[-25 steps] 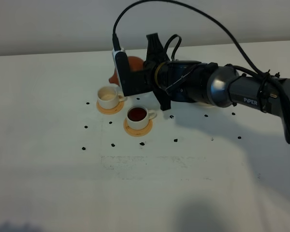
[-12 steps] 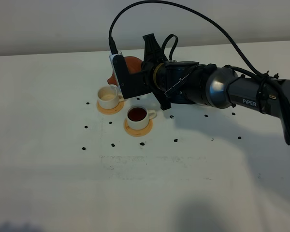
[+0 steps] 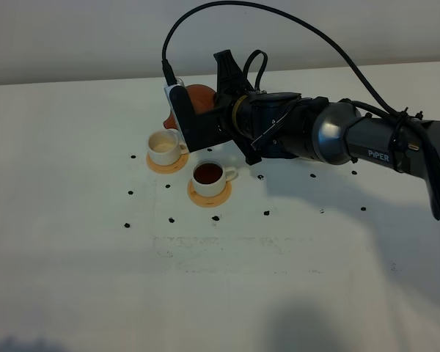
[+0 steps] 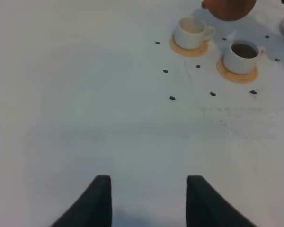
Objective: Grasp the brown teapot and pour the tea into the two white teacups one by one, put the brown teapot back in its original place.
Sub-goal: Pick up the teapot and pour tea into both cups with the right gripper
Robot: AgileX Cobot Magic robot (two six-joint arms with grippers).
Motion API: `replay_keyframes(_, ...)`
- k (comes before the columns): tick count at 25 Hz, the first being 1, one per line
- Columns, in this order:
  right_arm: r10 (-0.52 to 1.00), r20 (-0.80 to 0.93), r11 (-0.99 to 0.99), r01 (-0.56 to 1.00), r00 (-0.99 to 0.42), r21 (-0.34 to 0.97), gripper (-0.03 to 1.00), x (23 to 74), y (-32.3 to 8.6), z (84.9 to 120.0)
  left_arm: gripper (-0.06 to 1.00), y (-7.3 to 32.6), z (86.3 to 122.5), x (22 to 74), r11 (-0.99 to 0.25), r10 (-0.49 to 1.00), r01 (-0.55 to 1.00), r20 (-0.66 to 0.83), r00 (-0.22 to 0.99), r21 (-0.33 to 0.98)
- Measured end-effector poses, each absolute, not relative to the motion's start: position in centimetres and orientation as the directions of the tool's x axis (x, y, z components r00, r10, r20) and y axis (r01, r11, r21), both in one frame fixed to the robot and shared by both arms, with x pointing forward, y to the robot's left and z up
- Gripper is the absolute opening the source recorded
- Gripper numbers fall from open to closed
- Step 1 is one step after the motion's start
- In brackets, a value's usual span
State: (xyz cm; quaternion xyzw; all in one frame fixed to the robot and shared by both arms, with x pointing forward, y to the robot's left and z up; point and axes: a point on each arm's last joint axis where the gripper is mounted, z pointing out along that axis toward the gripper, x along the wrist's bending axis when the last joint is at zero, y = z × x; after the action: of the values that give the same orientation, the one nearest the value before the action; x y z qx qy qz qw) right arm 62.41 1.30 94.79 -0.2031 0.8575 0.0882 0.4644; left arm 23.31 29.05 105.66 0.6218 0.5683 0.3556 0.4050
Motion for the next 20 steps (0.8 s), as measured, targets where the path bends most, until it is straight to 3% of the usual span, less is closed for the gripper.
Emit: replay_keyframes(20, -0.302, -0.837, 0.889, -0.452, -0.457, -0.075, 0.09, 62.47, 1.34, 94.88, 0.43, 29.05, 105.66, 23.31, -0.026, 0.995, 0.419, -0.018, 0.101, 0.908)
